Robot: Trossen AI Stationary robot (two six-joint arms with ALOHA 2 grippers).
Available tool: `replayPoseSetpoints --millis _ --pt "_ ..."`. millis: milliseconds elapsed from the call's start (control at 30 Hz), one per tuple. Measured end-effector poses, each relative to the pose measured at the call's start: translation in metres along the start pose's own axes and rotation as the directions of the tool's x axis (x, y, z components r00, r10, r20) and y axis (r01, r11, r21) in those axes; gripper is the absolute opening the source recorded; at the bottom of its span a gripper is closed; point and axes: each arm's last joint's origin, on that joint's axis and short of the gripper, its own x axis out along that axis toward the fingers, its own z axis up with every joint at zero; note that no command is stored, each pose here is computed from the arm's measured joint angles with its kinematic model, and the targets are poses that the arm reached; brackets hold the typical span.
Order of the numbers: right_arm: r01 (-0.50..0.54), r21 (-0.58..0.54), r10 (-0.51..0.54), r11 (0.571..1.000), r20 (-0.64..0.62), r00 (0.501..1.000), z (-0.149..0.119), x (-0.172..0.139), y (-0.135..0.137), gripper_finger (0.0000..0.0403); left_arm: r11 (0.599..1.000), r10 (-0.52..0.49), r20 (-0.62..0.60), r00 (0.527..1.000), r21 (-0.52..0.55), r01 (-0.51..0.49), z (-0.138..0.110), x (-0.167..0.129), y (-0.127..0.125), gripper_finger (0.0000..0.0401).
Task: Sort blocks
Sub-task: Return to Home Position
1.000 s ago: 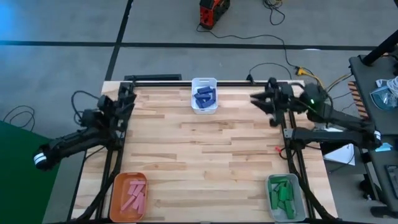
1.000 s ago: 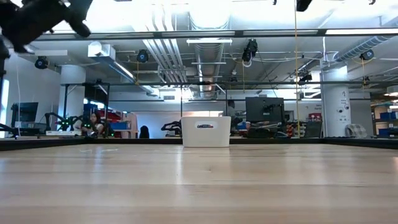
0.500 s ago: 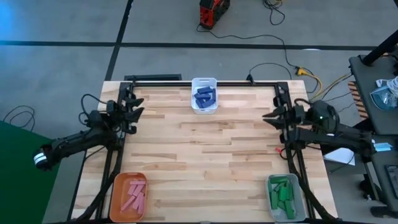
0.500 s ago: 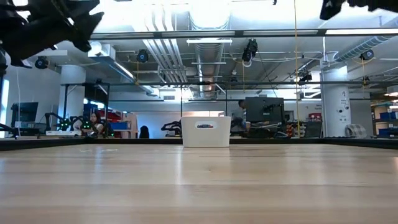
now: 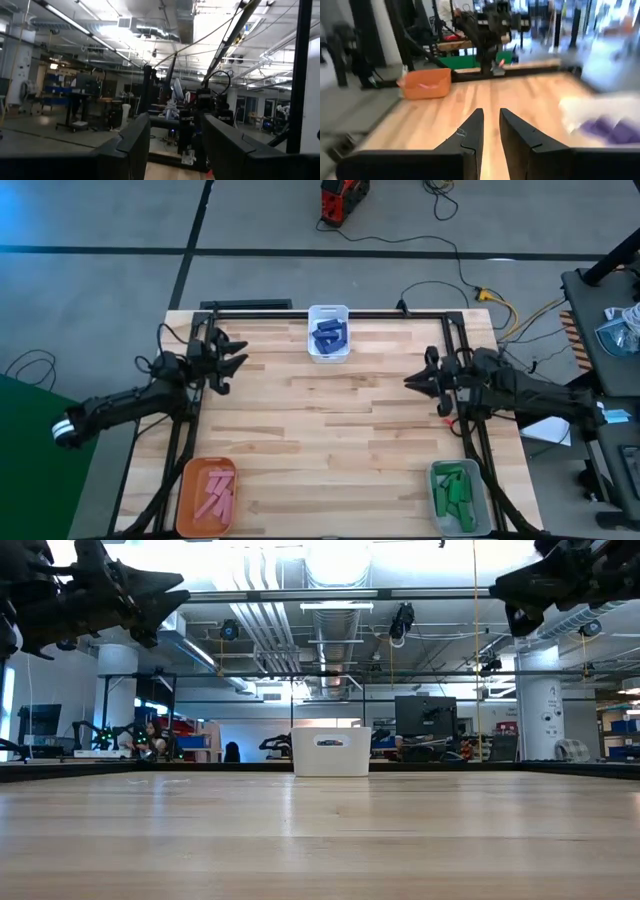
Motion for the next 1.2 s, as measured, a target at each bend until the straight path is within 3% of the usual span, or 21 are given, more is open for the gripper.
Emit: replayPoseSetpoints --millis 100,233,367,500,600,800,1100,1200 --pt "0.022 0.079 -0.026 0.997 0.055 0.998 -0.007 -0.006 0.007 0.0059 1.000 0.005 -0.018 1.000 -0.006 -0.005 -0.002 0.001 0.001 0.0155" --pt "0.145 0.038 -0.149 0.989 0.135 0.980 -0.030 -0.006 0.008 0.0061 1.000 0.012 -0.044 0.999 -0.016 -0.013 -0.006 0.002 0.003 0.0155" --pt "0.142 -0.042 -0.133 0.989 0.168 0.977 -0.064 -0.002 0.010 0.0055 0.999 0.019 -0.069 0.997 -0.025 -0.021 -0.010 0.004 0.004 0.0155" --pt "0.276 0.069 -0.283 0.959 0.145 0.948 -0.069 -0.007 0.006 0.0047 0.999 0.027 -0.094 0.995 -0.034 -0.030 -0.013 0.005 0.006 0.0155" --pt "0.393 0.018 -0.390 0.919 0.178 0.903 -0.066 -0.009 0.003 0.0044 0.998 0.032 -0.117 0.993 -0.042 -0.037 -0.017 0.006 0.007 0.0155" --pt "0.417 -0.062 -0.404 0.907 0.155 0.901 -0.068 -0.007 0.003 0.0050 0.997 0.041 -0.158 0.987 -0.056 -0.050 -0.023 0.007 0.009 0.0155" --pt "0.416 -0.043 -0.409 0.908 0.111 0.906 -0.072 -0.004 0.002 0.0067 0.993 0.061 -0.239 0.969 -0.081 -0.082 -0.033 0.008 0.012 0.0155" --pt "0.416 -0.049 -0.410 0.908 0.106 0.906 -0.072 -0.004 0.002 0.0073 0.991 0.075 -0.241 0.968 -0.092 -0.100 -0.032 0.005 -0.002 0.0155"
